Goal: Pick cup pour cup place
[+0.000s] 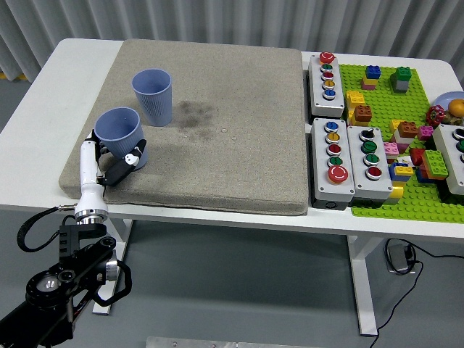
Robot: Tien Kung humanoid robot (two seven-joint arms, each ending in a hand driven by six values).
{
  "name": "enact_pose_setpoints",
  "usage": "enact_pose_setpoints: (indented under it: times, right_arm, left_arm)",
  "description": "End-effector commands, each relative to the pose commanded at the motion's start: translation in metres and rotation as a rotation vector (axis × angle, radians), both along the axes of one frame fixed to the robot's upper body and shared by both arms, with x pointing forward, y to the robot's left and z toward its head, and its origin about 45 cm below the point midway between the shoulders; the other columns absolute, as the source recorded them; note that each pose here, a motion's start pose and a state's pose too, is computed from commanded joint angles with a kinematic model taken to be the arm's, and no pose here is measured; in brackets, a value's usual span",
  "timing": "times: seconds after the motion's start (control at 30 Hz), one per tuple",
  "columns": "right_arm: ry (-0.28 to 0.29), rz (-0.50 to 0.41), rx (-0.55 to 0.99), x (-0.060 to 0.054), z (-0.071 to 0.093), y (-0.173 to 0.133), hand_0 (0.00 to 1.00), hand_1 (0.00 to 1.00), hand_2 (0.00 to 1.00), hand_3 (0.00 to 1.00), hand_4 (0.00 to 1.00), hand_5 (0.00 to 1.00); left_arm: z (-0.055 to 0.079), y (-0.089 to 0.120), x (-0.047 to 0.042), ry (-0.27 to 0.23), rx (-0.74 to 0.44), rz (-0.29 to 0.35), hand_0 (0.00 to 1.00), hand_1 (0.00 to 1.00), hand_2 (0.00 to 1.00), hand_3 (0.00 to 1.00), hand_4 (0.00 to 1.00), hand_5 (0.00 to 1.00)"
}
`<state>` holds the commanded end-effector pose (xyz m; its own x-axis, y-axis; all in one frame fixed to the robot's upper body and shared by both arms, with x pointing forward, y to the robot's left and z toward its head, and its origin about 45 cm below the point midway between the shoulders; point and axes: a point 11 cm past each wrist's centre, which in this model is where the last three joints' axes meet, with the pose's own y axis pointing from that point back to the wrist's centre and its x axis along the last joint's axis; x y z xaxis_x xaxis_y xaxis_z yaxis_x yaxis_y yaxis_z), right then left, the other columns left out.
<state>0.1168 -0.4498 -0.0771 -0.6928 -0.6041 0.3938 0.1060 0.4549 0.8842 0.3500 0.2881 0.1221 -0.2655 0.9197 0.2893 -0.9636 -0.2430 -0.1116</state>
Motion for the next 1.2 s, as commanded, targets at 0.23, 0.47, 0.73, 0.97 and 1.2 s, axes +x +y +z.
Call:
enact_pose_setpoints:
  times: [0.23,0.47,0.73,0.97,1.2]
  right_arm:
    - [0.000,-0.001,-0.001,-0.0003,-0.0001,0.0002,0.670,0.550,0.497,0.542,0.034,0.392]
    - [-0.001,-0.001,-0.001,0.0003,0.0001,-0.0001,0.671,0.550,0.496,0.542,0.034,0.390]
    - [0.001,0.001,-0.001,-0.0005,0.0000,-0.0003,0.671,0.550,0.496,0.542,0.034,0.390]
    - [0.004,0.001,0.000,-0.0022,-0.0005,-0.0004,0.671,0.550,0.496,0.542,0.034,0.389]
    - [0.005,0.002,0.001,-0.0027,-0.0005,-0.0006,0.671,0.550,0.496,0.542,0.034,0.387]
  left_arm:
    - [-0.0052,-0.0082,-0.0010,0.020,0.019,-0.026,0.512,0.553,0.572,0.559,0.754,0.300]
    - [-0.0027,-0.0088,0.0013,0.017,0.043,-0.035,0.545,0.606,0.631,0.573,0.763,0.313]
    - [-0.0017,-0.0082,0.0018,0.021,0.074,-0.042,0.606,0.661,0.714,0.674,0.824,0.380]
    - [-0.0012,-0.0075,0.0014,0.020,0.084,-0.042,0.622,0.680,0.752,0.703,0.852,0.404]
    - [-0.0014,-0.0080,0.0008,0.019,0.093,-0.047,0.651,0.720,0.818,0.747,0.877,0.399]
